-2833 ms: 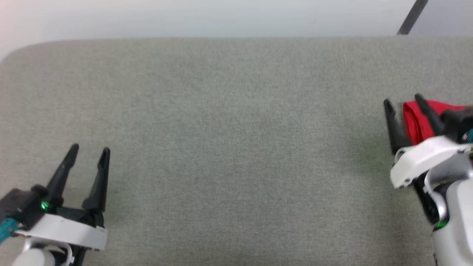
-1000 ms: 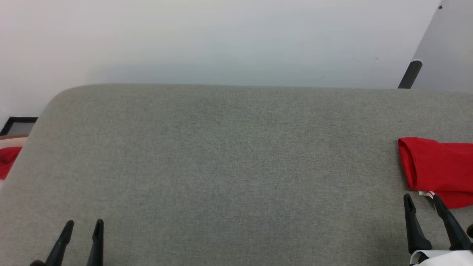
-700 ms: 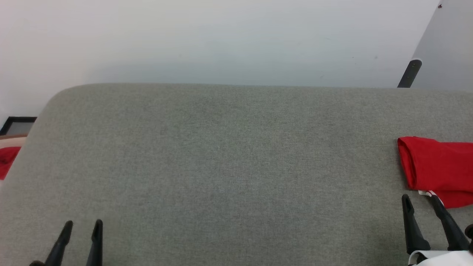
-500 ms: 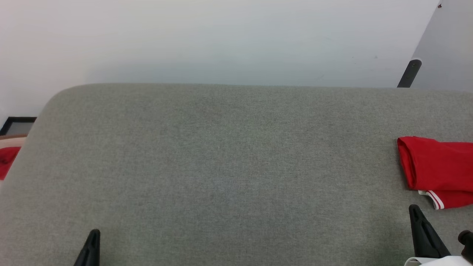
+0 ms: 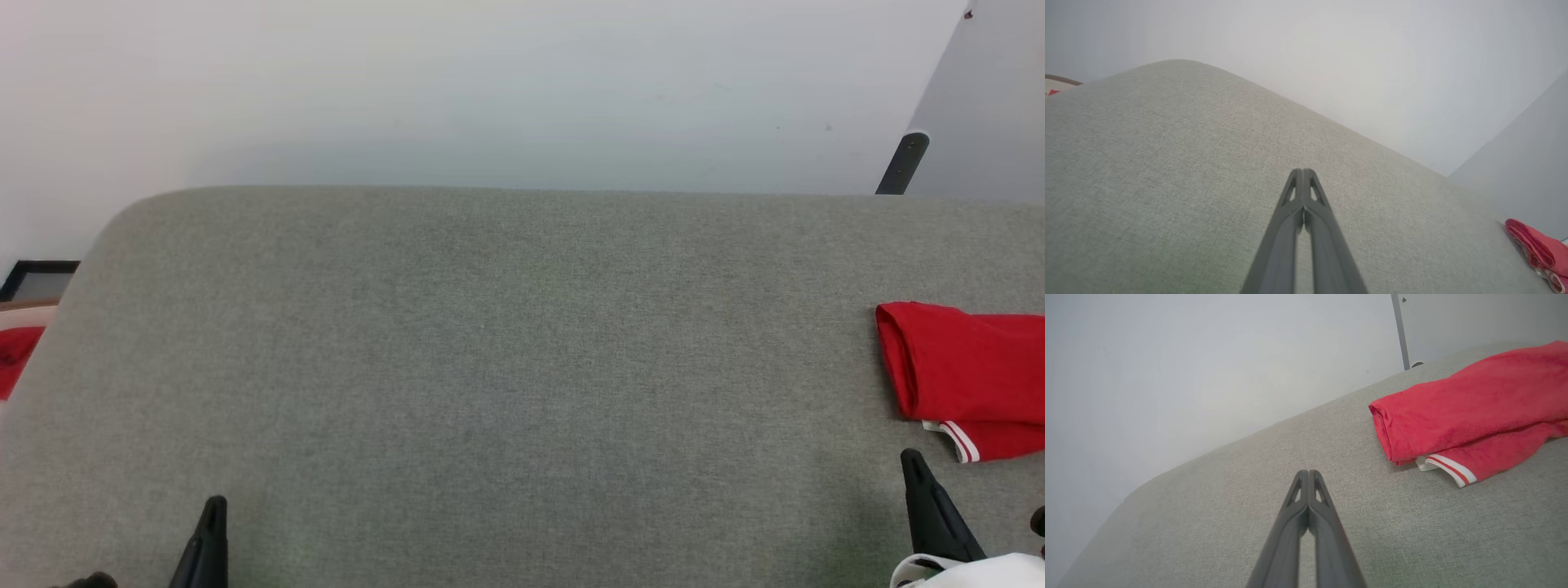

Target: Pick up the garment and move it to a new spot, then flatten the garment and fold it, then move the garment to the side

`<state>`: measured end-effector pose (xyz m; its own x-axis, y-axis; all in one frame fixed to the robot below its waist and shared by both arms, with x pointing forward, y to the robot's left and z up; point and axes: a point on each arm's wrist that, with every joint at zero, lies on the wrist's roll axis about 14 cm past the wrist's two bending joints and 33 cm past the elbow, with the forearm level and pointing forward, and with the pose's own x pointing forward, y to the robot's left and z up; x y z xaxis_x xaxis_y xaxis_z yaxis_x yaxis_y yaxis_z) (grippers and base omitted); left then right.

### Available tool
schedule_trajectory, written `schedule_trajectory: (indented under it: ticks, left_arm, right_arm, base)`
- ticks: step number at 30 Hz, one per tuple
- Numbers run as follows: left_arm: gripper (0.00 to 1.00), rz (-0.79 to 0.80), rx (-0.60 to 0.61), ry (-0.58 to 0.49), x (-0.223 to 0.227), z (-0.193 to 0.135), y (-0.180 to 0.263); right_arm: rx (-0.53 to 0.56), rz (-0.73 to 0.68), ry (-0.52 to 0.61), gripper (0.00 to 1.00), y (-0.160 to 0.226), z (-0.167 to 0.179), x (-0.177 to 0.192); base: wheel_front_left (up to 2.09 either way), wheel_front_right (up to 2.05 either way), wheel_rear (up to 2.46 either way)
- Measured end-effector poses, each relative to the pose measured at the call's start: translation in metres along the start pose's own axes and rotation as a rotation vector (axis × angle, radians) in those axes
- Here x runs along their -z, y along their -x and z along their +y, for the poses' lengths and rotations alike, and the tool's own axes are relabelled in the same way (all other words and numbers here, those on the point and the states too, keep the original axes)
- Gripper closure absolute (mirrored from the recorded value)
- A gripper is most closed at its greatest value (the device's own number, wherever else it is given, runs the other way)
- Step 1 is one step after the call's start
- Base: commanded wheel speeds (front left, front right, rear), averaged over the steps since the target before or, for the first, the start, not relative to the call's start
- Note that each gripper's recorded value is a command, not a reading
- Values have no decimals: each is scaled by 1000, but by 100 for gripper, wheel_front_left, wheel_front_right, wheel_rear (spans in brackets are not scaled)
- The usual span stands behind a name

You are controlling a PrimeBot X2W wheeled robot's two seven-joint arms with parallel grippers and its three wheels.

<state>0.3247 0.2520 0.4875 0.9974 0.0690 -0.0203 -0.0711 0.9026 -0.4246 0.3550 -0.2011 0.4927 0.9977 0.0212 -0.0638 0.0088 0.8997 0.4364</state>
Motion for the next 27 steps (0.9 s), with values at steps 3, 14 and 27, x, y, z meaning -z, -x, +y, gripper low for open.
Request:
schedule_trajectory:
  ticks: [3,14,27]
  left_arm:
    - [100,1,-8,48,1,0,-3]
    - [100,5,-28,214,3,-3,-12]
    - [100,10,-36,387,6,-9,-21]
  right_arm:
    - [3,1,-47,100,-1,0,0]
    - [7,-4,-214,100,-6,-1,0]
    - [10,-8,-387,100,-11,0,-1]
  base:
    - [0,0,0]
    - [0,0,0]
    - [0,0,0]
